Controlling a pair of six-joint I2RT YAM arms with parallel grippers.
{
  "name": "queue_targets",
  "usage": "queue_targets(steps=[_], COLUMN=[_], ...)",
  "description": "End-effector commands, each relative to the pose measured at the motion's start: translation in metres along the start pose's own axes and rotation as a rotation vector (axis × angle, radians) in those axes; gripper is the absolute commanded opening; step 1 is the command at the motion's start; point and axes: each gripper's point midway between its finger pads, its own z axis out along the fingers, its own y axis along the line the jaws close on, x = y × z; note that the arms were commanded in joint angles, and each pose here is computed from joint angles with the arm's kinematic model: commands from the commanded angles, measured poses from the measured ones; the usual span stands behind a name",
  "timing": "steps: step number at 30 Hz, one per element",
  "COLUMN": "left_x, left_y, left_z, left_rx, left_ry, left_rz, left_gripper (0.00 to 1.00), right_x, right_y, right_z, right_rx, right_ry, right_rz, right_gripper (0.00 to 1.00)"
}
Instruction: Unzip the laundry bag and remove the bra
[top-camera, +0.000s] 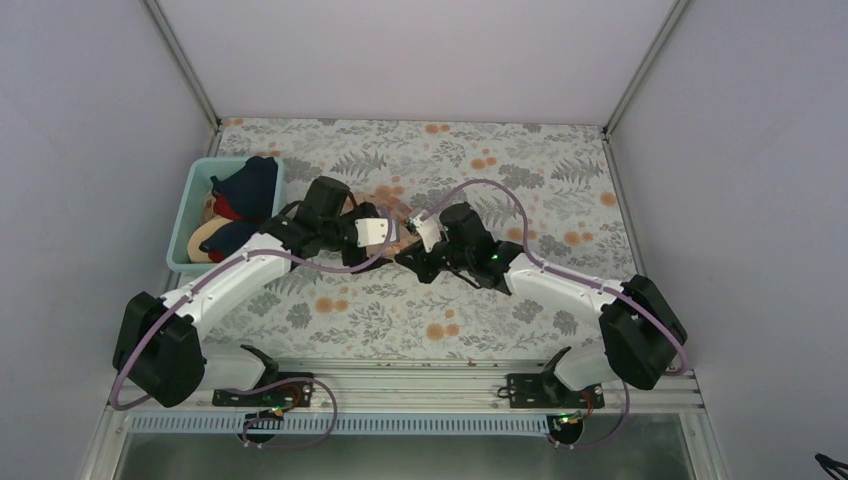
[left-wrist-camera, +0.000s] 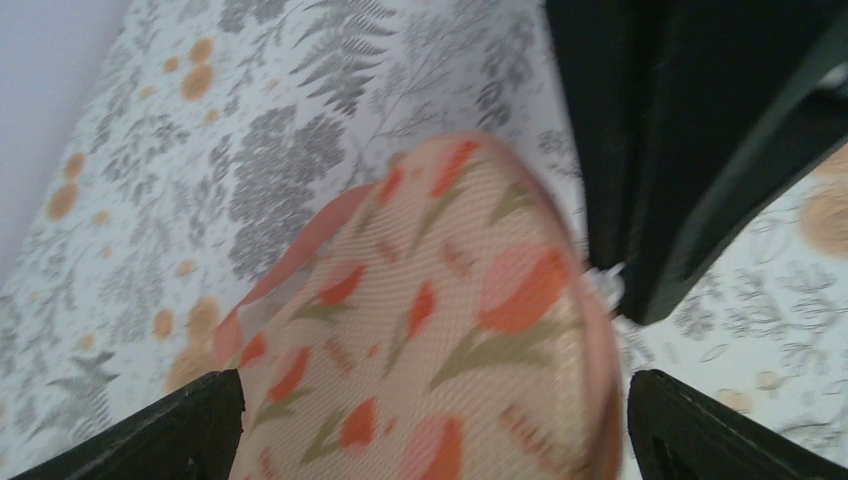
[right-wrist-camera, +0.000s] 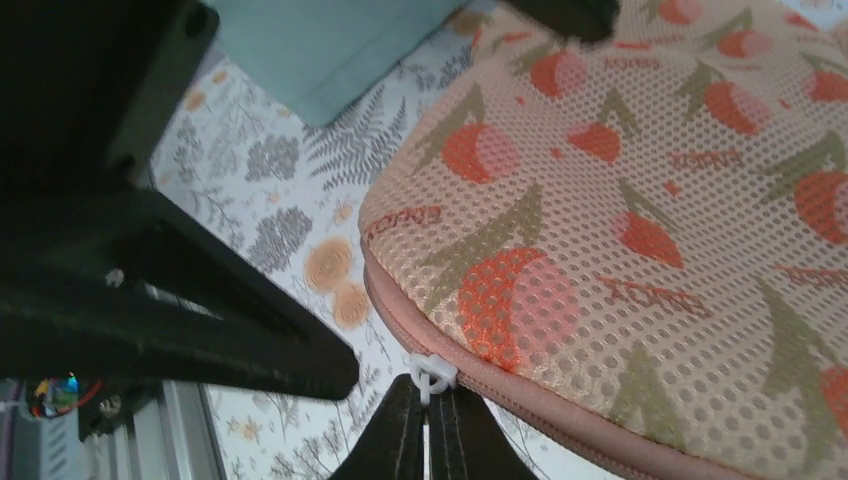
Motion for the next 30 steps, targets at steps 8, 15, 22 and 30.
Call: queue_targets(steps=[8,15,22,30], left_x=[0.002,0.003,0.007,0.012], left_y=[-0.018,-0.014,-0.012,-0.017], left_z=[0.001,0.002,0.002,0.002], left_rx=[0.062,0.038,0.017,0.028], left_ry=[-0.018,-0.01,0.009,0.014], left_rz=[-0.019,-0.025,-0.015,-0.014], left_gripper=[0.4,0.07,0.02,0.02], right_x=[-0.03,-0.031,-0.018,0.002], right_y=[0.02,0.019,-0.017,-0.067], right_z=[-0.003,-0.004,-0.01,-0.035], right_rx=[-0.077,-0.066,0.04,0.143], right_ry=[-0.059,-0.058,-0.034,-0.042], right_rz=[0.015,0.011,0.073,0.166], right_gripper=[0.04,0.04,0.04,0.04])
